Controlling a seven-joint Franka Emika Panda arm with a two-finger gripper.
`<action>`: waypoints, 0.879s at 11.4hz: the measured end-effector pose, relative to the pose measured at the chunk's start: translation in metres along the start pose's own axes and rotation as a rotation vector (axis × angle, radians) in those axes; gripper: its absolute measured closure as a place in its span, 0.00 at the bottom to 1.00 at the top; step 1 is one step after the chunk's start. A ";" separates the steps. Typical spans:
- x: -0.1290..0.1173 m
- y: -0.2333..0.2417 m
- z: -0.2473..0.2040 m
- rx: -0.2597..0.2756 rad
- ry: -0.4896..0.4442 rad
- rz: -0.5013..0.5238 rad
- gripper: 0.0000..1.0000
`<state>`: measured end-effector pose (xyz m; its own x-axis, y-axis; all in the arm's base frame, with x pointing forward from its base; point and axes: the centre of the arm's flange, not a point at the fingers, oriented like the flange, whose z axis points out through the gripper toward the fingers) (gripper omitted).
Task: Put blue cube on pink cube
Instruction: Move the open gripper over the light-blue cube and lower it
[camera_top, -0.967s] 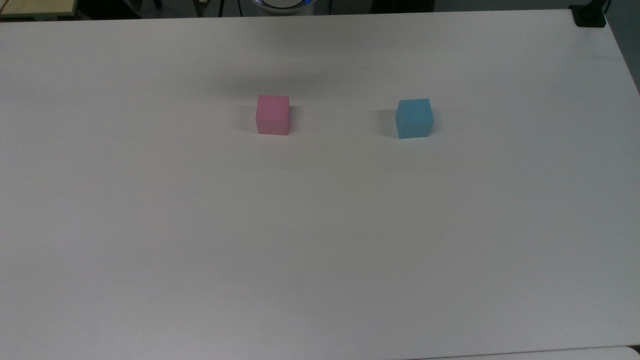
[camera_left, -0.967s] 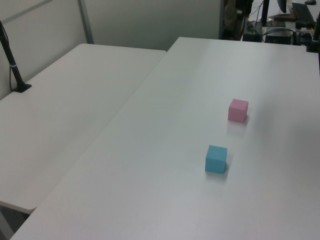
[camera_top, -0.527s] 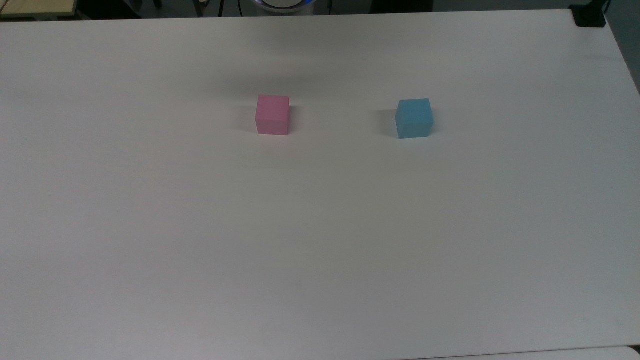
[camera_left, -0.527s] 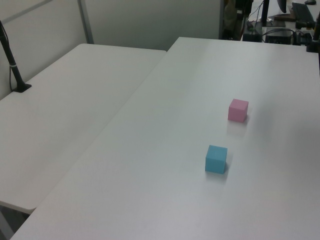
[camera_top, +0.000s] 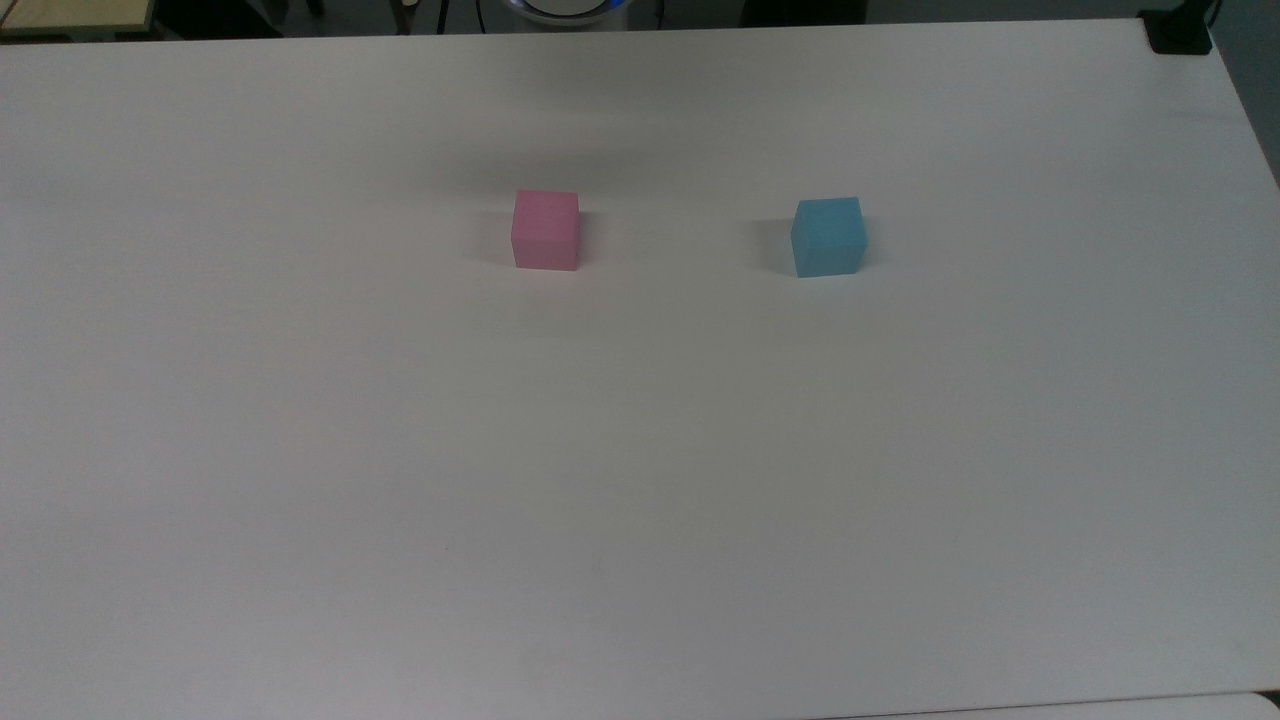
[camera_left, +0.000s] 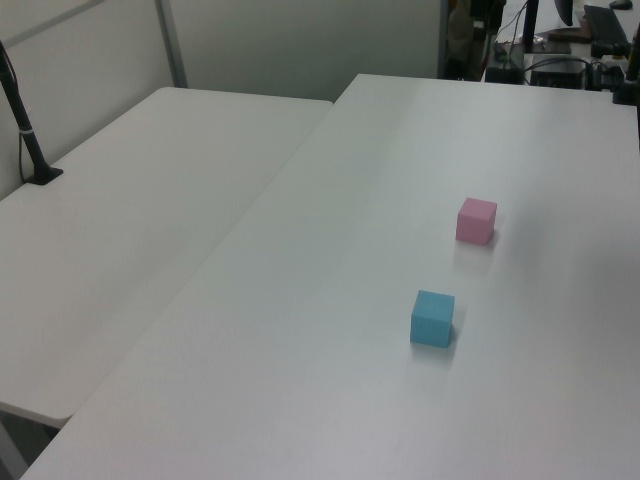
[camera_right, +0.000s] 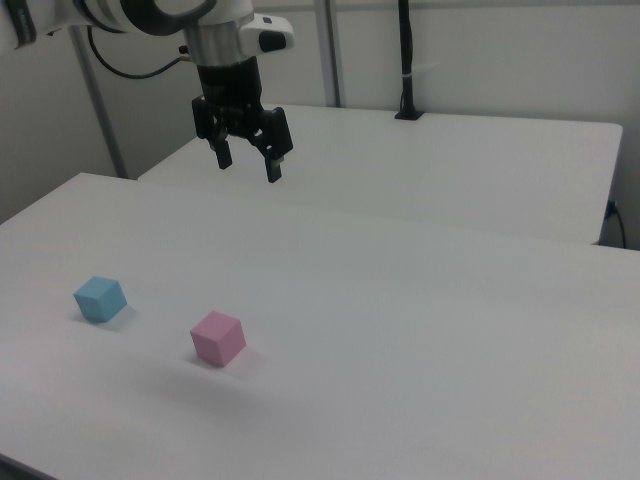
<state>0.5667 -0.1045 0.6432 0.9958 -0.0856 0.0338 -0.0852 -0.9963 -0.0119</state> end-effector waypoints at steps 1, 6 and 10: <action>0.001 -0.003 0.002 0.000 -0.004 -0.005 0.00; 0.008 -0.021 0.020 0.001 -0.036 -0.035 0.00; 0.011 -0.054 0.033 0.000 -0.063 -0.091 0.00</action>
<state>0.5838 -0.0510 0.6109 0.9996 0.0062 -0.0277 0.0058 -0.9999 -0.0117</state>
